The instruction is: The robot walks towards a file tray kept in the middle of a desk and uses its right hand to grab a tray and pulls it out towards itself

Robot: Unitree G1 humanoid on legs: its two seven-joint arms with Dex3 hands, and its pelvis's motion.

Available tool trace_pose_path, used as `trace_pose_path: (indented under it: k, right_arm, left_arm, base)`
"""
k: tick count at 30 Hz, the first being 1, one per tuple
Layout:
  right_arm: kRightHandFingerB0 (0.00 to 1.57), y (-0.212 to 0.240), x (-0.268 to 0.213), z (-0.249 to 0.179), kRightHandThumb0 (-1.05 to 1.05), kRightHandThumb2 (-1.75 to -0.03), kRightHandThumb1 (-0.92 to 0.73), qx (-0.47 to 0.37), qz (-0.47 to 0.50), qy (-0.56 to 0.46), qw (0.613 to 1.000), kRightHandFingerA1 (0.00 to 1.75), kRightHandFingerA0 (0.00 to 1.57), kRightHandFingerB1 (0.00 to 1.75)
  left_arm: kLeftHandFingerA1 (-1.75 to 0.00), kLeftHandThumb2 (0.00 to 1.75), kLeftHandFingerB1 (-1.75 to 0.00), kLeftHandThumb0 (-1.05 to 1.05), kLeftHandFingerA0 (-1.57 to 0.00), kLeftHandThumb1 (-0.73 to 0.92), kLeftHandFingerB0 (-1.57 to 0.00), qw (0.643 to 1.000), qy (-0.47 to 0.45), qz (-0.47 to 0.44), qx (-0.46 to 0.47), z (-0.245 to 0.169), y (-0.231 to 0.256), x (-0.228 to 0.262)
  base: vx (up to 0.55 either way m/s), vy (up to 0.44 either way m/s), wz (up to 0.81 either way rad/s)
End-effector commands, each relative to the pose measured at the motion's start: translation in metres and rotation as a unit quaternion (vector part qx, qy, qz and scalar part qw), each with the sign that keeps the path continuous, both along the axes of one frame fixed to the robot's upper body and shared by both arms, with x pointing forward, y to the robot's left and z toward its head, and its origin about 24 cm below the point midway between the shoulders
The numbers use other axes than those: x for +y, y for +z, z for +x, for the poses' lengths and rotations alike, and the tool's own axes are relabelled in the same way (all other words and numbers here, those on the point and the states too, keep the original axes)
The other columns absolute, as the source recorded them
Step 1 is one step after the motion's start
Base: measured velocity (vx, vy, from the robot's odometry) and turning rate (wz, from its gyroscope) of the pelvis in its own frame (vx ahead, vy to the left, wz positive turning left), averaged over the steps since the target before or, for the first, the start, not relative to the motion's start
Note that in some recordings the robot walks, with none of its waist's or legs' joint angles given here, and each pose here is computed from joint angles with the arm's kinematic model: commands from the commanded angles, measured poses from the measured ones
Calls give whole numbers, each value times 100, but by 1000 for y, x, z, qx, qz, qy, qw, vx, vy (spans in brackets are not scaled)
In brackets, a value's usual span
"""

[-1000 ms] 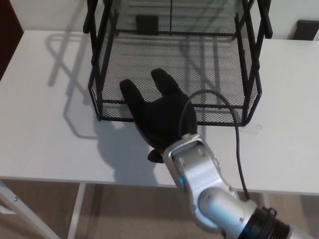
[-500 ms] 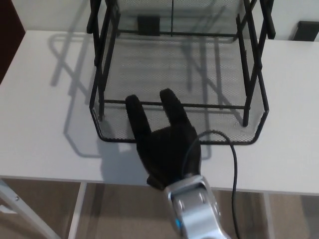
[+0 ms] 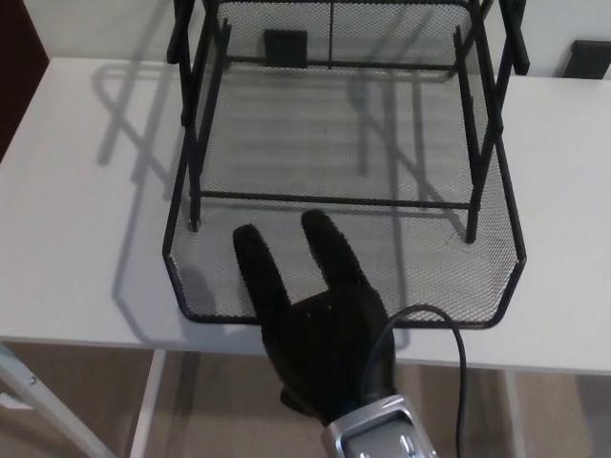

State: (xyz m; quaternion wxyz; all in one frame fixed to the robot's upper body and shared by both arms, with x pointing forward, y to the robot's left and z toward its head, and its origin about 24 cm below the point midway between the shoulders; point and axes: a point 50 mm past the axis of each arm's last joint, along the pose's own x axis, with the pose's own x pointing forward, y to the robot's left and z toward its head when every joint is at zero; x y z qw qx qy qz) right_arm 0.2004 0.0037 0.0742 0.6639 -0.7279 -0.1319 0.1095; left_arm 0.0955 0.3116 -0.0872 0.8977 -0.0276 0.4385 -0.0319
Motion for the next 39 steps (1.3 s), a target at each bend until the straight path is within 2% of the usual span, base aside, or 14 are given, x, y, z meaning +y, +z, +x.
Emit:
trace_pose_path:
  k: [1,2,5,9,21,24,27,29,31,32,33,35,38,39]
  right_arm:
    - [0,0,22,-34,-75,-79,-44,29,27,47,998,3,0,0]
    - [0,-2,24,-37,-75,-79,-45,36,31,52,998,4,0,0]
    - [0,-6,26,-42,-73,-78,-44,47,35,57,997,4,0,0]
    - [0,-11,27,-47,-73,-78,-44,52,34,67,996,4,0,0]
    - [0,1,35,-63,-75,-79,-45,51,60,103,992,1,0,0]
    - [0,13,35,-69,-77,-79,-45,71,88,119,986,0,0,0]
    - [0,38,34,-81,-73,-78,-43,98,126,152,975,0,0,2]
    - [0,49,32,-86,-73,-78,-43,105,141,173,969,0,0,2]
    - [0,70,30,-96,-77,-80,-46,134,170,215,952,0,0,0]
    - [0,73,29,-98,-77,-80,-46,138,177,223,949,0,0,0]
    - [0,76,28,-101,-76,-78,-45,140,183,230,946,0,0,0]
    - [0,89,21,-111,-73,-79,-43,141,200,261,934,6,0,5]
    - [0,109,10,-121,-83,-87,-47,149,226,320,908,5,0,2]
    - [0,113,5,-124,-80,-88,-43,157,228,334,901,11,0,11]
  left_arm:
    - [-62,67,-53,-38,-72,28,-32,1000,2,15,15,0,2,5]
    - [-53,51,-45,-36,-77,34,-35,1000,3,18,17,0,2,6]
    - [-56,51,-45,-40,-76,33,-34,1000,-4,12,11,-1,4,7]
    - [-55,66,-52,-47,-59,28,-30,1000,-11,19,9,1,4,7]
    - [-58,68,-53,-43,-72,29,-34,1000,-12,22,9,2,6,5]
    - [-50,52,-46,-37,-83,31,-42,1000,3,8,5,2,4,7]
    - [-54,67,-55,-41,-49,25,-36,1000,-6,5,1,5,7,7]
    - [-44,54,-53,-36,-50,34,-47,1000,-11,-1,-6,8,10,6]
    - [-52,85,-64,-58,-23,30,-42,999,-33,-23,-35,5,13,5]
    - [-52,85,-64,-58,-23,30,-42,998,-33,-26,-36,4,13,5]
    - [-41,58,-50,-59,-32,38,-43,999,-35,-15,-31,3,12,6]
    - [-41,51,-44,-46,-51,35,-41,999,-37,22,-11,4,11,6]
    - [-46,50,-50,-41,-52,34,-32,1000,-22,-17,-10,4,11,6]
    - [-55,66,-55,-43,-47,25,-32,999,-21,-24,-14,4,11,6]
  base:
    - [0,0,0]
    - [0,0,0]
    - [0,0,0]
    - [0,0,0]
    - [0,0,0]
    - [0,0,0]
    - [0,0,0]
    - [0,0,0]
    - [0,0,0]
    - [0,0,0]
    - [0,0,0]
    - [0,0,0]
    - [0,0,0]
    - [0,0,0]
